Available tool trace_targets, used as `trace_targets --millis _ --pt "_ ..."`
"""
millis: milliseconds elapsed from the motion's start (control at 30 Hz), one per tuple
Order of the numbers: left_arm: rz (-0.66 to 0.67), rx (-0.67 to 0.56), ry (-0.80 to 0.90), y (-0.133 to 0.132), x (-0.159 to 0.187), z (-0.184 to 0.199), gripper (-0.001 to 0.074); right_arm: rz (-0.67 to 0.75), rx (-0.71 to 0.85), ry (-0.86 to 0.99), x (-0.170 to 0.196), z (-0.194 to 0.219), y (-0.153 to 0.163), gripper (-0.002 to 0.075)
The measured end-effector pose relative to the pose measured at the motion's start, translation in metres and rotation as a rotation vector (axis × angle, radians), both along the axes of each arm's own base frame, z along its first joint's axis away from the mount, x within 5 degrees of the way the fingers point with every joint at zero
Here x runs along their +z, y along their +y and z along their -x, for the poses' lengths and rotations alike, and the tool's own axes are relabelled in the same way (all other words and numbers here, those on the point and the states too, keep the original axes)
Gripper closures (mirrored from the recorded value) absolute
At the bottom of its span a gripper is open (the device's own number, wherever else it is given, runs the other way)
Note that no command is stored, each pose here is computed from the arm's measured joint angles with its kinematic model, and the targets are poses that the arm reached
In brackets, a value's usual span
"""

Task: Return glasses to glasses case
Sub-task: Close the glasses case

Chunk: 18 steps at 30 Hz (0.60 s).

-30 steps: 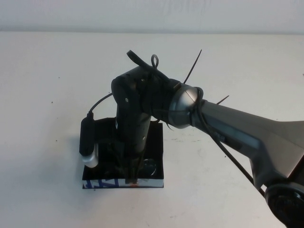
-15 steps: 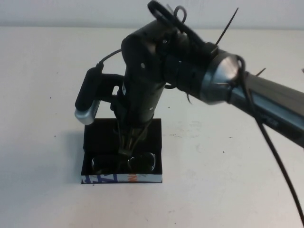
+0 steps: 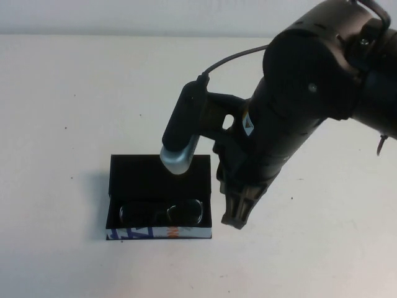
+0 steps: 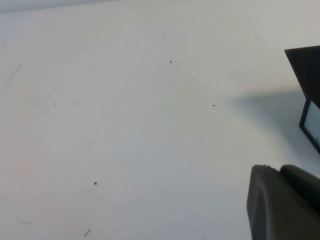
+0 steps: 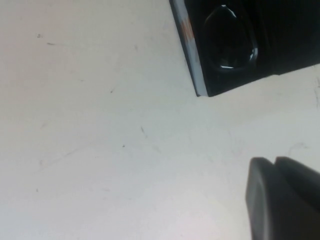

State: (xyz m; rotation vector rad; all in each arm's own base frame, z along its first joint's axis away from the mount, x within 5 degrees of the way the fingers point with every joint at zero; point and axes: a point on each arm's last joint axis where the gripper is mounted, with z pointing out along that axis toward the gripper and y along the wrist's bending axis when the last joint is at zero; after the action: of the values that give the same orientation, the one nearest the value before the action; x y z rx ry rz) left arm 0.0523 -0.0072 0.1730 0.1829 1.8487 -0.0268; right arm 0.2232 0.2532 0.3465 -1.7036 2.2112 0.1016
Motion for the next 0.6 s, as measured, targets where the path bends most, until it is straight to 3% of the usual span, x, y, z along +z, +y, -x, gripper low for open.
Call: trace_targets --millis 533,600 --pt "-0.005 0.001 -0.009 0.0002 0.0008 -0.0003 0.0735 -0.065 -0.001 0.013 0.0032 0.0029 0.0034 0.0737" --pt "0.04 0.009 -0.046 -0.0002 0.0039 -0.0013 0.0735 -0.065 -0.001 0.013 0.0032 0.0029 0.0034 0.0737"
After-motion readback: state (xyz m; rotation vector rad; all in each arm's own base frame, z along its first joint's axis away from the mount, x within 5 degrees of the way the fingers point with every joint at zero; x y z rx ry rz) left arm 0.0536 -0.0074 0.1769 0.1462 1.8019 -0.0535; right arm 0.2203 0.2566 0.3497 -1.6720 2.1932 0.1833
